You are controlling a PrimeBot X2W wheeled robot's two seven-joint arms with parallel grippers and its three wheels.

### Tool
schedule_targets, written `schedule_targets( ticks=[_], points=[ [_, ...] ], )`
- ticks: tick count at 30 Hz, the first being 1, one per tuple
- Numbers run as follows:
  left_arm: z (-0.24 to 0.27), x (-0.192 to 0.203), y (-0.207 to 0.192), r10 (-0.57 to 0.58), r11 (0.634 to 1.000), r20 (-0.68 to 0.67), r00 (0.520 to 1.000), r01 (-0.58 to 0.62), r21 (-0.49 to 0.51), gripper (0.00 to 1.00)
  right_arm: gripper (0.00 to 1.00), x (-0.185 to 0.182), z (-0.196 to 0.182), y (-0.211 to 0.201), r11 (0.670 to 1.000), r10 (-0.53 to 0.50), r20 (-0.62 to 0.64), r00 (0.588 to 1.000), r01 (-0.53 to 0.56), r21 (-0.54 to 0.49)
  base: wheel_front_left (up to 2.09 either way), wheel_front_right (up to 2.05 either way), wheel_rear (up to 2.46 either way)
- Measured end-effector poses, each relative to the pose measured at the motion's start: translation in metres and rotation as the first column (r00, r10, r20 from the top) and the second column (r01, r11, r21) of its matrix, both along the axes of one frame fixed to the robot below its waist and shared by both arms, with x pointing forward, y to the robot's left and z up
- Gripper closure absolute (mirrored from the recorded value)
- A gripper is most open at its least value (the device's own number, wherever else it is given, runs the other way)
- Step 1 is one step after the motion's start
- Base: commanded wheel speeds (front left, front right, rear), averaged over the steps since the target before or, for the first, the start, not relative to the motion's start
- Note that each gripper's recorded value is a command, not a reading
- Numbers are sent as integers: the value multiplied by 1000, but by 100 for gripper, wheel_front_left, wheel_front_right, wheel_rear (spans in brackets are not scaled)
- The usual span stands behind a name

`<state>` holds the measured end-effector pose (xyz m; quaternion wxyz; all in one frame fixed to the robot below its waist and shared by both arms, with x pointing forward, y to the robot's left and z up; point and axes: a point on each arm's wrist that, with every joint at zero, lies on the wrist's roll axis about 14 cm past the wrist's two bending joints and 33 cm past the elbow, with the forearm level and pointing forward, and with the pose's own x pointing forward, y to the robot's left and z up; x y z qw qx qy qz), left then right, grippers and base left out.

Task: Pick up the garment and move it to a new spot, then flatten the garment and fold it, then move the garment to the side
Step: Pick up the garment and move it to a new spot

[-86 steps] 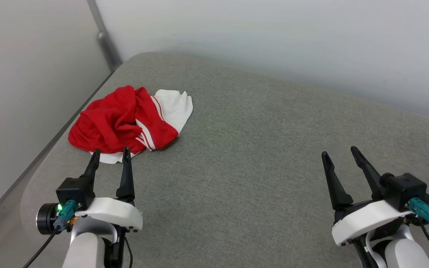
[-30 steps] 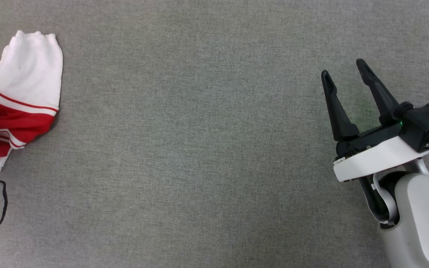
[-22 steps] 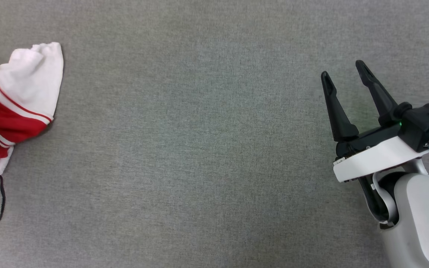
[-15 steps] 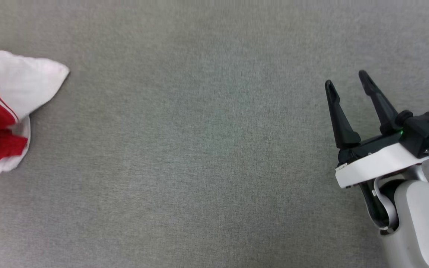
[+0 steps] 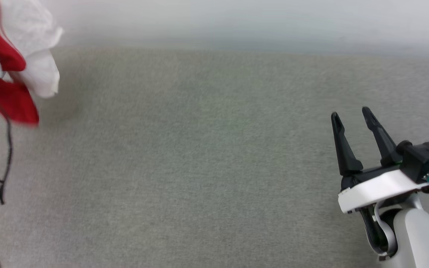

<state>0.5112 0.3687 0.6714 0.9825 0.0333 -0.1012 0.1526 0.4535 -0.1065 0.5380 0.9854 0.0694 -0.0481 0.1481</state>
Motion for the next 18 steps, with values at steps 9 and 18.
schedule_targets(
  ticks=[9, 18],
  points=[
    [2, 19, -126, -288, 955, 81, 954, 292, -46, 100, 0, -37, 8, -52, 989, -145, -5, 989, 145, -13, 0, 0, 0],
    [-37, 8, -292, -623, 765, 69, 779, 625, -152, 100, 0, -68, 15, -99, 959, -282, -5, 959, 282, -15, 0, 0, 0]
  ],
)
